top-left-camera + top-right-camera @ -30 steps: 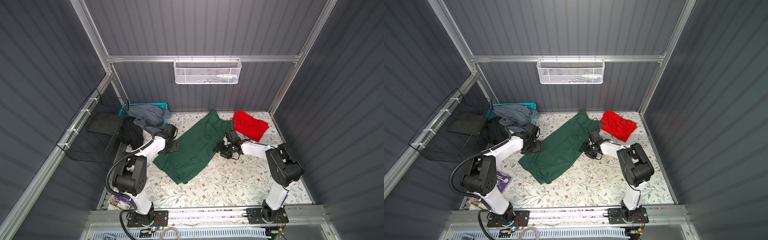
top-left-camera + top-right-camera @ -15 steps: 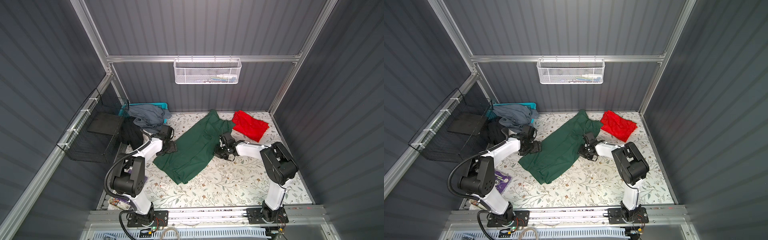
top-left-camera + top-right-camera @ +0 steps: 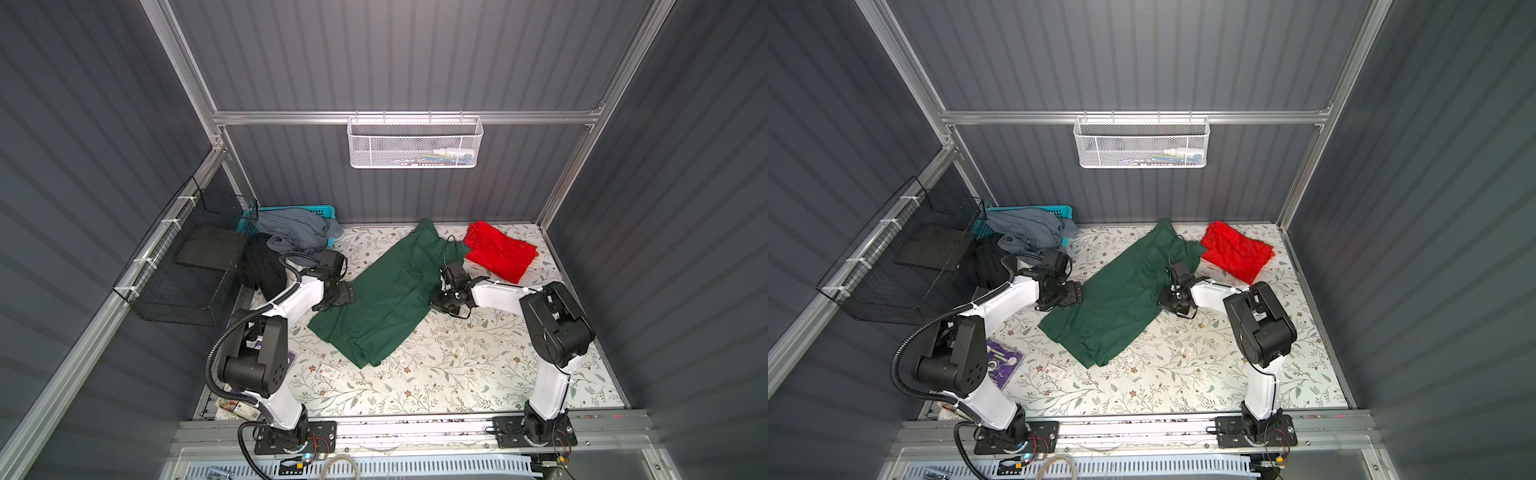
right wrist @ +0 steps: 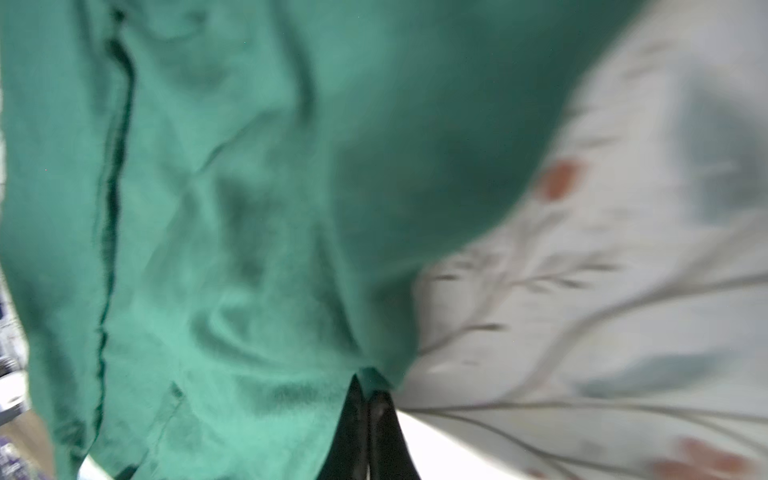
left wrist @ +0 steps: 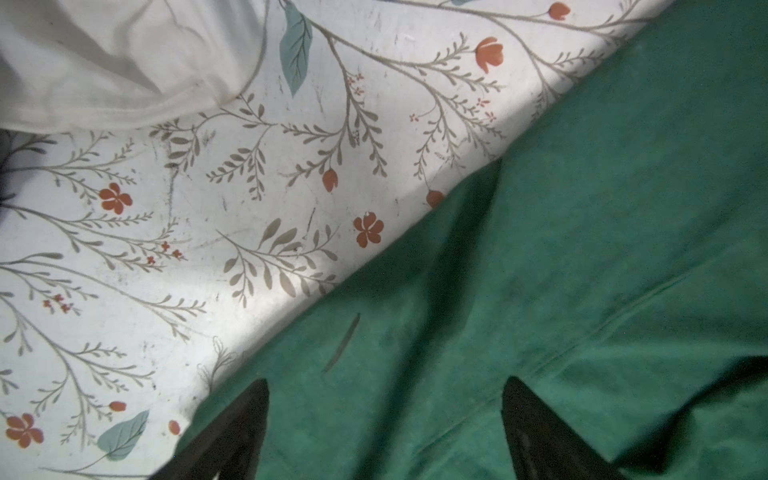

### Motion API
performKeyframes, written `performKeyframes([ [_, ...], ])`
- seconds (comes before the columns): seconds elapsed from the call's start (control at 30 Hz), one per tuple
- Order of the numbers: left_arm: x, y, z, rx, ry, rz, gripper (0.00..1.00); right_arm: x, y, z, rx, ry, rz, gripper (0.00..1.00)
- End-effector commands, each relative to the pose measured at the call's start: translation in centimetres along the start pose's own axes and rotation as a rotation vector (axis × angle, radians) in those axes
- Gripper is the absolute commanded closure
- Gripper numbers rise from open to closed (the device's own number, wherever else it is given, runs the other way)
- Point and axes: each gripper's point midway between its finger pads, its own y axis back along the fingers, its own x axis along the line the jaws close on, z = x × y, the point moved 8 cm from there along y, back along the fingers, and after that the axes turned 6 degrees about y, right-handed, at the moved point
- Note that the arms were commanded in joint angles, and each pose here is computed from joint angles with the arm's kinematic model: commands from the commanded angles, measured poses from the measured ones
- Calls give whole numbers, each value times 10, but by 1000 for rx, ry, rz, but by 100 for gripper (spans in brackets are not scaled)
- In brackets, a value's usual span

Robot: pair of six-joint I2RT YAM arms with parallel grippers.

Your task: Fold and stack the t-shirts

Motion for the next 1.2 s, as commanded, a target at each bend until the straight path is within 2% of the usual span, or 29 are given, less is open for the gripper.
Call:
performKeyframes([
  [0.0, 1, 15, -1, -2, -10, -32, 12, -44, 8, -17, 71, -8, -171, 100],
  [0.2, -3, 30, 2, -18, -12, -84, 10, -71, 21, -33, 101, -21, -204, 100],
  [0.3, -5, 33, 3, -23, -10, -104, 10, -81, 28, -44, 132, -8, -265, 100],
  [0.33, -5, 34, 3, -23, -7, -109, 10, -86, 32, -47, 142, 1, -316, 100],
  [0.5, -9, 29, 1, -8, -4, -141, 9, -80, 39, -52, 220, 84, -345, 100],
  [0.53, -10, 28, 2, -7, -4, -146, 9, -75, 43, -50, 224, 110, -357, 95],
  [0.6, -12, 26, 2, -4, -6, -154, 9, -68, 54, -44, 190, 131, -363, 77],
  [0.63, -13, 25, 2, -4, -7, -159, 9, -64, 61, -39, 160, 128, -345, 62],
  [0.67, -15, 24, 1, -1, -10, -163, 8, -58, 67, -33, 125, 129, -321, 53],
  [0.83, -26, 23, -4, -21, -44, -151, 8, -33, 78, 18, -4, 151, -277, 57],
  [1.07, -44, 31, -21, -67, -82, -179, 7, -6, 37, 107, -52, 190, -291, 87],
  [1.1, -46, 31, -24, -67, -85, -185, 6, -8, 29, 116, -47, 185, -313, 89],
  [1.13, -49, 31, -27, -64, -89, -194, 0, -8, 21, 123, -28, 187, -335, 91],
  [1.17, -51, 31, -31, -61, -92, -201, 0, -8, 14, 129, -12, 191, -351, 95],
])
